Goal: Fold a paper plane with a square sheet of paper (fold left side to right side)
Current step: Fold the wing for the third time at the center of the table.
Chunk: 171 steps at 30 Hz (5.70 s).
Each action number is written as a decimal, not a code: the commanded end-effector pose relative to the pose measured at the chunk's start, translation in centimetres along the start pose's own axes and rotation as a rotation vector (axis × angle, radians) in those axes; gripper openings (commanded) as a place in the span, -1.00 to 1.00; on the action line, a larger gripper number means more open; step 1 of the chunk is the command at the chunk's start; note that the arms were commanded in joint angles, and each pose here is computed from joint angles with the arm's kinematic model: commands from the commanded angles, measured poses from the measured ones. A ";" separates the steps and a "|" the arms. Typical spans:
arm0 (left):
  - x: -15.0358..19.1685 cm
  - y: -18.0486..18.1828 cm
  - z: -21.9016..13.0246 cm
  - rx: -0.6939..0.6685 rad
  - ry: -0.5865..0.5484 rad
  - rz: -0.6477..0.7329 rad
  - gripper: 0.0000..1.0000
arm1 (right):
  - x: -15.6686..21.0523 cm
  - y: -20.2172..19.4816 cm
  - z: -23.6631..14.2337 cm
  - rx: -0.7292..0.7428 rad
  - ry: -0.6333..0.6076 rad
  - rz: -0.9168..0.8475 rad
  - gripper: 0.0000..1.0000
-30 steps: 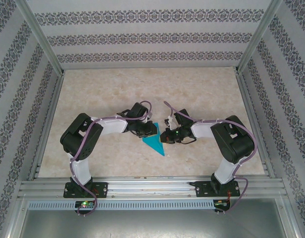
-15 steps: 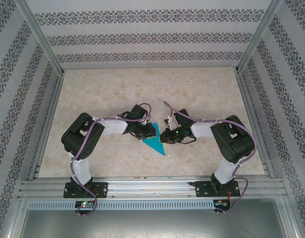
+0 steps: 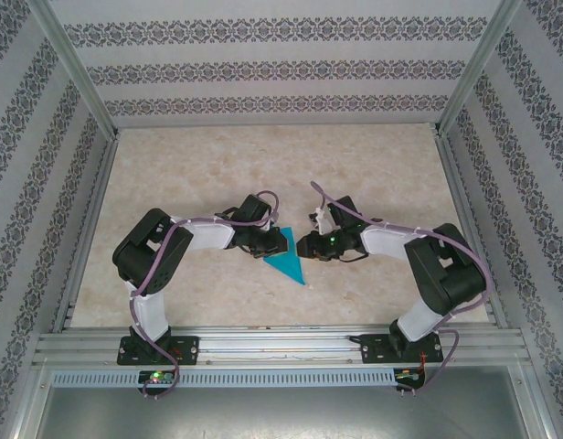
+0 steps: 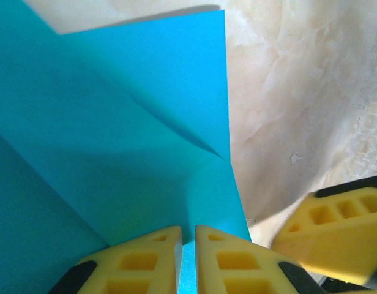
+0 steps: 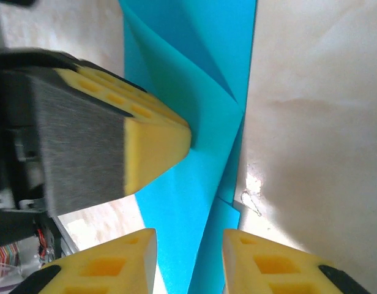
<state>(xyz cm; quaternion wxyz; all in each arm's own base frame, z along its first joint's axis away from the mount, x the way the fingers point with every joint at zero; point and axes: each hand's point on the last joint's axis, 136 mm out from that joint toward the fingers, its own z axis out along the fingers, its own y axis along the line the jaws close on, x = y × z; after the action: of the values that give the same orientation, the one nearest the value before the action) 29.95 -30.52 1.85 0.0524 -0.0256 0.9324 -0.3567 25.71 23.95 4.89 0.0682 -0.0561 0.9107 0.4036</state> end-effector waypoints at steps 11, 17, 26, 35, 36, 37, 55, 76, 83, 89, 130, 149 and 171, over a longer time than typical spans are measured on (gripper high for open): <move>1.8 3.7 0.7 -0.116 0.040 -0.053 -0.68 | 3.9 3.5 -0.2 -0.191 0.144 0.025 -1.00; 1.8 3.7 0.7 -0.117 0.041 -0.053 -0.68 | 4.5 3.1 1.1 -0.172 0.176 0.030 -1.00; 1.7 3.6 0.7 -0.112 0.039 -0.052 -0.68 | 4.9 1.7 2.3 -0.111 0.194 0.050 -1.00; 1.7 3.7 0.7 -0.117 0.037 -0.056 -0.69 | 5.9 0.5 2.8 -0.061 0.227 0.059 -1.00; 1.7 3.7 0.7 -0.118 0.035 -0.056 -0.69 | 6.0 0.4 2.8 -0.055 0.231 0.058 -1.00; 1.7 3.8 0.7 -0.118 0.037 -0.057 -0.69 | 6.2 0.3 2.8 -0.051 0.234 0.060 -1.00; 1.6 3.9 0.6 -0.123 0.034 -0.062 -0.70 | 7.9 -0.9 3.0 0.007 0.277 0.068 -1.00; 1.5 4.2 0.5 -0.129 0.025 -0.072 -0.70 | 9.8 -2.1 2.9 0.082 0.341 0.070 -1.00; 1.4 4.6 0.5 -0.142 0.022 -0.080 -0.70 | 11.1 -2.2 2.5 0.095 0.373 0.069 -1.00; 1.5 5.0 0.6 -0.151 0.023 -0.084 -0.70 | 12.3 -2.3 2.0 0.108 0.397 0.075 -1.00; 1.0 4.0 0.3 -0.124 0.013 -0.064 -0.71 | 1.6 1.2 2.0 0.022 0.053 0.022 -1.00; -0.3 3.4 -0.2 -0.115 -0.013 -0.035 -0.58 | 5.3 -5.0 3.1 0.328 0.178 0.074 -1.00; -4.6 5.3 -2.5 -0.125 -0.097 -0.032 -0.54 | 7.1 -8.6 2.3 0.589 0.271 0.020 -1.00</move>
<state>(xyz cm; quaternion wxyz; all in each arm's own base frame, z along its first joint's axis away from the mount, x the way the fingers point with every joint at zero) 32.56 -27.79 2.27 0.0705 -0.0382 0.9312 -0.3554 24.25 25.89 1.10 0.0345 -0.0962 0.9596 0.2622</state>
